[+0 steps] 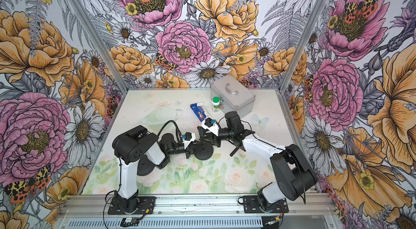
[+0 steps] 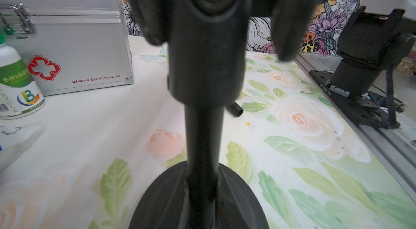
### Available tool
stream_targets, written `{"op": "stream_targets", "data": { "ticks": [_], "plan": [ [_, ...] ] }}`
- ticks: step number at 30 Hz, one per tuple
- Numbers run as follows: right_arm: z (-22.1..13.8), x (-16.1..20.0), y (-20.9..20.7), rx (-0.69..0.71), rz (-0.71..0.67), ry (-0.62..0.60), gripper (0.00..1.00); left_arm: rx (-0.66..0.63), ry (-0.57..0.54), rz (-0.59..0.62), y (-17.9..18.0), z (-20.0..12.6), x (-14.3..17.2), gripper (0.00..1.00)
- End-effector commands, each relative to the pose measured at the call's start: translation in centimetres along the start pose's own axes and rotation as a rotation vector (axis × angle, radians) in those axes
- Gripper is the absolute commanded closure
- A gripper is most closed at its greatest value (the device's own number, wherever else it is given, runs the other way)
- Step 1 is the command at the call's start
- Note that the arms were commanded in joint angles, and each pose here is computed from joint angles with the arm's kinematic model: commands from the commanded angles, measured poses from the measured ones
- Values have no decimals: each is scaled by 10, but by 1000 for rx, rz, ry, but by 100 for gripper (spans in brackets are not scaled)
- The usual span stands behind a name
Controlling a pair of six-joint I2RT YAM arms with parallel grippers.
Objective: Assemble a microphone stand
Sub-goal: Screw the microphone stand pole into the microphone stand base.
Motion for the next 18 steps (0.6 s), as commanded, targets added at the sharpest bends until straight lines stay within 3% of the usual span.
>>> {"op": "stream_targets", "data": {
  "ticks": [1, 5, 9, 12, 14, 17, 18],
  "plan": [
    [3, 5, -3, 4, 12, 20, 77, -1, 8, 2, 2, 1, 0, 85],
    [1, 22, -8, 185, 55, 71, 91, -12, 7, 1, 2, 1, 0, 76],
    [-12, 33, -12, 617, 125, 67, 100, -32, 7, 4, 1, 2, 0, 68],
    [-23, 41, -5, 853, 184, 103, 100, -38, 7, 5, 2, 3, -1, 65],
    [-23, 44, 0, 890, 205, 119, 100, -38, 10, 2, 2, 3, 0, 66],
    [-6, 40, 11, 734, 166, 141, 98, -37, 11, 1, 3, 3, 0, 72],
    [1, 36, 17, 645, 128, 145, 87, -36, 12, 0, 3, 3, 0, 74]
  ]
}}
Point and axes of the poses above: each gripper's point midway between its finger pads, its own z axis out along the fingers, its own y axis along the line the jaws close on, x = y × z, the point moved 4 cm from there along -z, back along the fingers, and after that the axes turned 12 degrees about -z, right-handed, at the moved point
